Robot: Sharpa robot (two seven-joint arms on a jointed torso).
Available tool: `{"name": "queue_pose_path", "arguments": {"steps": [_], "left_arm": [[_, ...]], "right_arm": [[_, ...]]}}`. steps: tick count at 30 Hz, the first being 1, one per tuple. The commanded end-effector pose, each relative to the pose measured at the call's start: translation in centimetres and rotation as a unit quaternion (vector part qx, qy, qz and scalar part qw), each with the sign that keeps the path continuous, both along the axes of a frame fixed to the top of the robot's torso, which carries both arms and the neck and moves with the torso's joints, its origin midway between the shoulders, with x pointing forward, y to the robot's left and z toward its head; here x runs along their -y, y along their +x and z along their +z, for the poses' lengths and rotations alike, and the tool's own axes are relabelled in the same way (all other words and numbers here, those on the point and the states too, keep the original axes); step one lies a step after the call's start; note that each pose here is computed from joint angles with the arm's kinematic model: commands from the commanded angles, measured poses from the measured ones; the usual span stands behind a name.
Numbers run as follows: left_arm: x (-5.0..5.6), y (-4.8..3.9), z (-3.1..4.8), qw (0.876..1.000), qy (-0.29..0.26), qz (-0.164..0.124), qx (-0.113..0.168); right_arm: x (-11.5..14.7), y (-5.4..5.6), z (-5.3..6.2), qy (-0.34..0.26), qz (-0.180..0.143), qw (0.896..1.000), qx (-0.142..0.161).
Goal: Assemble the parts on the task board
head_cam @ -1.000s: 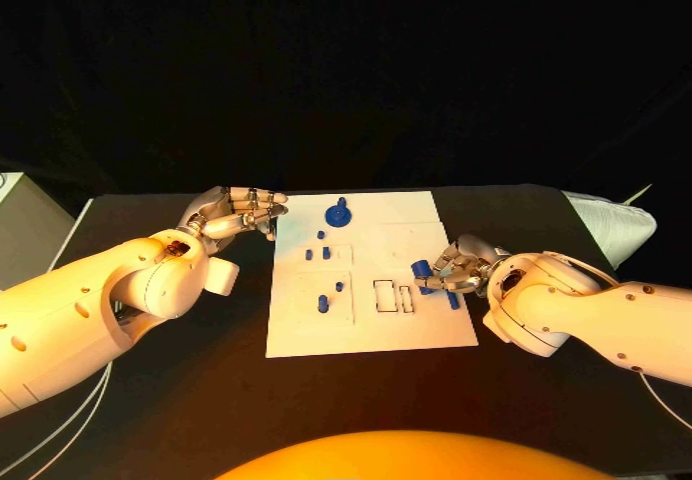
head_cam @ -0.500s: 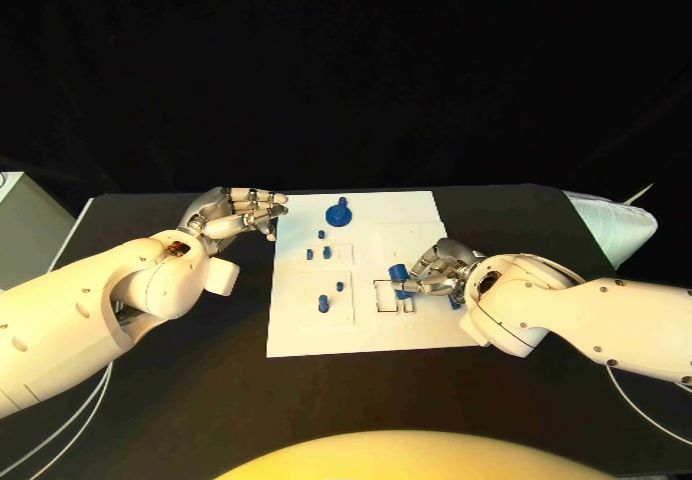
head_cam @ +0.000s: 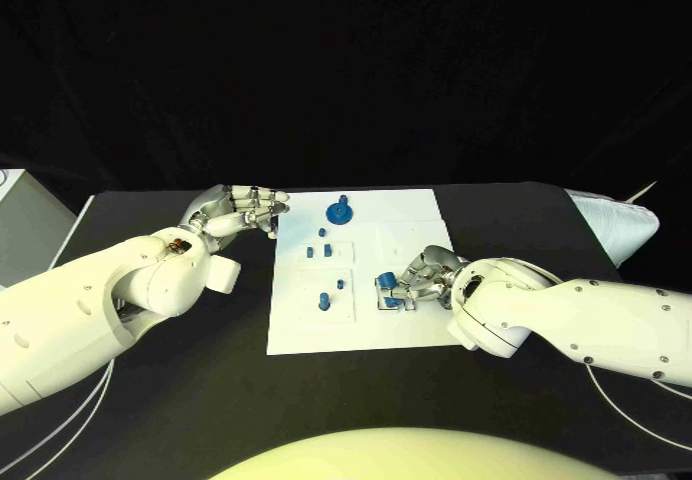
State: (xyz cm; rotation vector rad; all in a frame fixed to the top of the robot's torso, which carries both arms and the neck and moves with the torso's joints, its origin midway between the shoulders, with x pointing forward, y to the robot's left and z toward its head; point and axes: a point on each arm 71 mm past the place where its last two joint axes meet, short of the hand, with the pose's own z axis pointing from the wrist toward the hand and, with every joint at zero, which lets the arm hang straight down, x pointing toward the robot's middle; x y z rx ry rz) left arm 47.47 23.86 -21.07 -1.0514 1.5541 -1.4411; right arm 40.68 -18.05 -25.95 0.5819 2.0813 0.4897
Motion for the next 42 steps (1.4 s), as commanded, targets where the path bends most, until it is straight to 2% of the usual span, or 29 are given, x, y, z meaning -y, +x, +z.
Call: {"name": "queue_pose_path", "arguments": {"steps": [1,12,18,24,32,42], "left_arm": [[0.18,-0.05,0.07,1.000,-0.005,-0.006,0.001],[0.14,-0.05,0.07,1.000,-0.005,-0.006,0.000],[0.09,-0.07,0.09,1.000,-0.005,-0.006,0.000],[0.00,-0.08,0.10,1.000,-0.004,-0.005,0.000],[-0.04,-0.09,0.10,1.000,-0.003,-0.004,0.000],[-0.09,-0.08,0.09,1.000,-0.003,-0.004,0.000]], "right_arm": [[-0.31,-0.12,-0.22,-0.005,0.011,1.000,-0.010],[-0.50,0.06,-0.35,-0.011,0.014,1.000,-0.009],[-0.45,0.47,-0.29,-0.019,0.007,1.000,0.009],[-0.45,0.62,-0.40,-0.028,0.014,0.999,0.008],[-0.43,0.53,-0.35,-0.036,0.023,0.999,0.012],[-0.14,0.20,0.04,-0.040,0.028,0.998,0.034]]}}
